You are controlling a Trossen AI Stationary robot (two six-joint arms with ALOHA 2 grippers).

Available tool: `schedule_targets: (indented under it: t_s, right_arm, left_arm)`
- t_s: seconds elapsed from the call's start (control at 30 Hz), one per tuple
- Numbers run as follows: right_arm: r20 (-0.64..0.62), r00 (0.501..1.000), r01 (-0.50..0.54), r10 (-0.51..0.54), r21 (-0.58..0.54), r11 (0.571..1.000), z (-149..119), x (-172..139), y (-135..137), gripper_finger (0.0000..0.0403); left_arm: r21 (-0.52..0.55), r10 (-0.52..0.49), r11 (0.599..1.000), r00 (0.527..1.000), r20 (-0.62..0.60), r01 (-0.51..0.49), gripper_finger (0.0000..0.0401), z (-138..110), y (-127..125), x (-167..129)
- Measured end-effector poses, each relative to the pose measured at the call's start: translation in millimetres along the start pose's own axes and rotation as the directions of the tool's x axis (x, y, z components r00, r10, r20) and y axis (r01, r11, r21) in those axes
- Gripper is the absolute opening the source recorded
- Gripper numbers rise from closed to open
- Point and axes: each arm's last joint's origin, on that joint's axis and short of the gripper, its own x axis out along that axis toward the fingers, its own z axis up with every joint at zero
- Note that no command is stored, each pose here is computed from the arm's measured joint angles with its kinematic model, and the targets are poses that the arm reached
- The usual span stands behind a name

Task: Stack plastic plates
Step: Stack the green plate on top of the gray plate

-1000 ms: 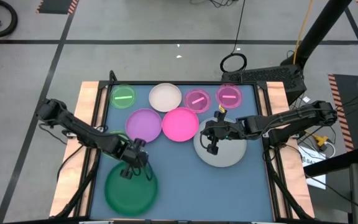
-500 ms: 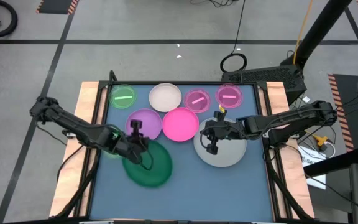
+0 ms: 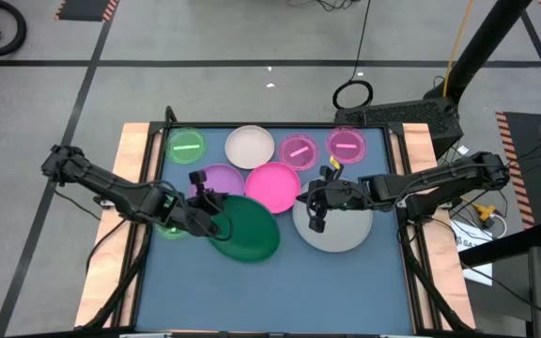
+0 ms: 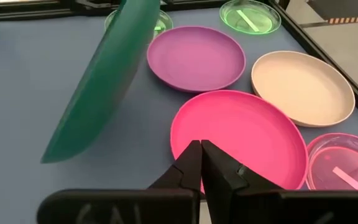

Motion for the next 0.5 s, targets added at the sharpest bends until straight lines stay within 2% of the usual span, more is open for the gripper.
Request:
schedule_targets:
  t_s: [0.33,0.4,0.5]
  right_arm:
    - [0.017,1.0,-0.007,0.008,-0.056,0.998,1,-3,4,0.0004]
    - [0.035,0.999,0.026,-0.024,-0.069,0.997,1,-4,7,0.0004]
    - [0.09,0.989,0.127,-0.119,-0.09,0.988,3,-9,12,0.0004]
  left_arm:
    - [-0.104,0.02,0.994,0.996,0.082,-0.011,0.001,13,6,6]
    - [-0.133,0.032,0.991,0.995,0.098,-0.019,0.001,16,10,8]
    - [-0.166,0.051,0.986,0.993,0.104,-0.033,0.001,18,15,12]
